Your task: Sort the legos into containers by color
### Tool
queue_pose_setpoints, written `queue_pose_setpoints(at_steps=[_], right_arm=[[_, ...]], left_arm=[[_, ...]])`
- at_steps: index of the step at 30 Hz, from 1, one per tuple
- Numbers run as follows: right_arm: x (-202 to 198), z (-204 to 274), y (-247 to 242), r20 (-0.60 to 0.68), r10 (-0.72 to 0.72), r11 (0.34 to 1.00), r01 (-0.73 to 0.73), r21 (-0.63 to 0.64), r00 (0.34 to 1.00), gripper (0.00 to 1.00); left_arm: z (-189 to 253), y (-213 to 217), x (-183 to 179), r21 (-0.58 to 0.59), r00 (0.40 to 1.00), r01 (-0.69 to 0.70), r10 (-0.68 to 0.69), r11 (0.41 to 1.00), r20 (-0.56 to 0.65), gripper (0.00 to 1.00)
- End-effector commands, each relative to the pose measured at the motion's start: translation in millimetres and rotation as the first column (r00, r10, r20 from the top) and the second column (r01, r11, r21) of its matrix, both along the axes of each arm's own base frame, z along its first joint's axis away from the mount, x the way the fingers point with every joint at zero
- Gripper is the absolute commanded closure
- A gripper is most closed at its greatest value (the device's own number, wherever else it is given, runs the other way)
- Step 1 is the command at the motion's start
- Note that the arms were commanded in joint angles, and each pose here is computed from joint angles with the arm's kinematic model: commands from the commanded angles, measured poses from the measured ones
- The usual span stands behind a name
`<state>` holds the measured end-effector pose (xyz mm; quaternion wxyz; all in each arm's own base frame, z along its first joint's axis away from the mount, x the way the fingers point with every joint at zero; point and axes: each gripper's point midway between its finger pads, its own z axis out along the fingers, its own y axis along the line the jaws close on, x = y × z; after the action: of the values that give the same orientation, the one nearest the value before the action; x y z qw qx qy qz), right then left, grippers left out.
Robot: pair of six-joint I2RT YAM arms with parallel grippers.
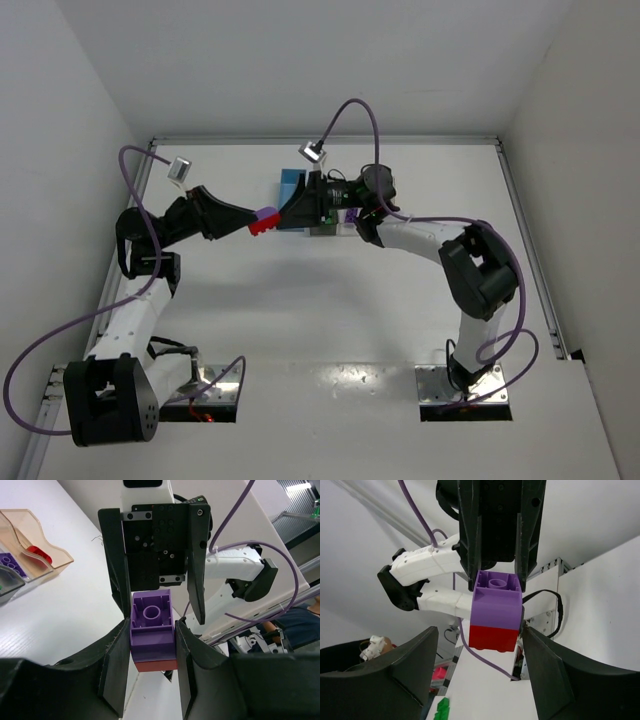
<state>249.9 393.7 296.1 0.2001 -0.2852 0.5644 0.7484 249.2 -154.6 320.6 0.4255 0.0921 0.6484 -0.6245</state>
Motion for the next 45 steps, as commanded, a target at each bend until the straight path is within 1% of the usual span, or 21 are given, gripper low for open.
queue_pose_setpoints(at_steps=[1, 3, 7, 8, 12, 13, 15, 16, 18, 19, 22, 26, 28, 30, 33, 36, 39, 45], right_arm=[[-2, 18, 7, 0.110, 0.006, 0.999, -0.012, 0.053, 0.994, 0.32], [-6, 18, 9, 0.110, 0.015, 0.998, -0.021, 0.053, 0.994, 0.35], [-4, 17, 11, 0.110, 0.015, 0.998, -0.021, 0.053, 0.994, 0.38], [-8, 17, 13, 0.110, 0.024, 0.998, -0.030, 0.053, 0.994, 0.43], [-7, 15, 13, 0.112, 0.022, 0.998, -0.028, 0.049, 0.993, 0.53], [-7, 15, 13, 0.112, 0.022, 0.998, -0.028, 0.049, 0.993, 0.59], [-10, 14, 16, 0.105, 0.032, 0.998, -0.037, 0.044, 0.994, 0.66], [-10, 14, 16, 0.105, 0.032, 0.998, -0.037, 0.044, 0.994, 0.73], [-10, 13, 16, 0.106, 0.030, 0.999, -0.035, 0.041, 0.994, 0.82], [-10, 13, 16, 0.106, 0.030, 0.999, -0.035, 0.041, 0.994, 0.89], [-10, 9, 16, 0.106, 0.029, 0.999, -0.033, 0.036, 0.994, 0.95], [-21, 4, 18, 0.121, 0.051, 0.998, -0.053, 0.021, 0.991, 0.97], [-25, -1, 16, 0.113, 0.059, 0.998, -0.060, 0.005, 0.992, 0.98], [-30, -2, 17, 0.132, 0.065, 0.998, -0.066, 0.006, 0.989, 0.98], [-40, -9, 19, 0.130, 0.089, 0.996, -0.088, -0.012, 0.987, 0.99], [-44, -9, 16, 0.143, 0.096, 0.995, -0.094, -0.018, 0.985, 0.99], [-49, -17, 17, 0.130, 0.106, 0.994, -0.102, -0.033, 0.986, 1.00], [-53, -17, 14, 0.150, 0.119, 0.993, -0.115, -0.039, 0.981, 1.00]], left_arm=[[15, -2, 0, 0.010, 0.997, -0.003, 0.002, 1.000, 0.075, 1.00], [15, -2, 0, 0.010, 0.997, -0.003, 0.002, 1.000, 0.075, 1.00], [15, -2, 0, 0.010, 0.997, -0.003, 0.002, 1.000, 0.075, 1.00], [15, -2, 0, 0.010, 0.997, -0.003, 0.002, 1.000, 0.075, 1.00], [16, -1, 1, 0.006, 0.997, -0.011, 0.011, 1.000, 0.075, 1.00], [14, -1, -1, 0.010, 0.996, -0.013, 0.012, 1.000, 0.084, 1.00], [15, -1, 1, 0.006, 0.996, -0.023, 0.022, 1.000, 0.084, 1.00], [12, -1, 1, 0.005, 0.997, -0.023, 0.022, 1.000, 0.075, 1.00], [14, 0, 0, -0.003, 0.996, -0.041, 0.041, 0.999, 0.084, 1.00], [10, 1, 2, -0.010, 0.996, -0.055, 0.055, 0.998, 0.069, 1.00], [9, 2, 1, -0.021, 0.994, -0.078, 0.080, 0.997, 0.073, 1.00], [12, 6, 5, -0.037, 0.989, -0.122, 0.124, 0.992, 0.085, 1.00], [17, 10, 8, -0.057, 0.984, -0.148, 0.153, 0.987, 0.087, 1.00], [23, 18, 12, -0.078, 0.978, -0.181, 0.188, 0.980, 0.094, 1.00], [24, 26, 21, -0.094, 0.970, -0.224, 0.232, 0.970, 0.076, 1.00], [29, 31, 25, -0.112, 0.958, -0.263, 0.273, 0.958, 0.083, 1.00], [31, 35, 26, -0.123, 0.950, -0.292, 0.302, 0.949, 0.078, 1.00], [28, 39, 29, -0.115, 0.944, -0.315, 0.324, 0.942, 0.061, 1.00]])
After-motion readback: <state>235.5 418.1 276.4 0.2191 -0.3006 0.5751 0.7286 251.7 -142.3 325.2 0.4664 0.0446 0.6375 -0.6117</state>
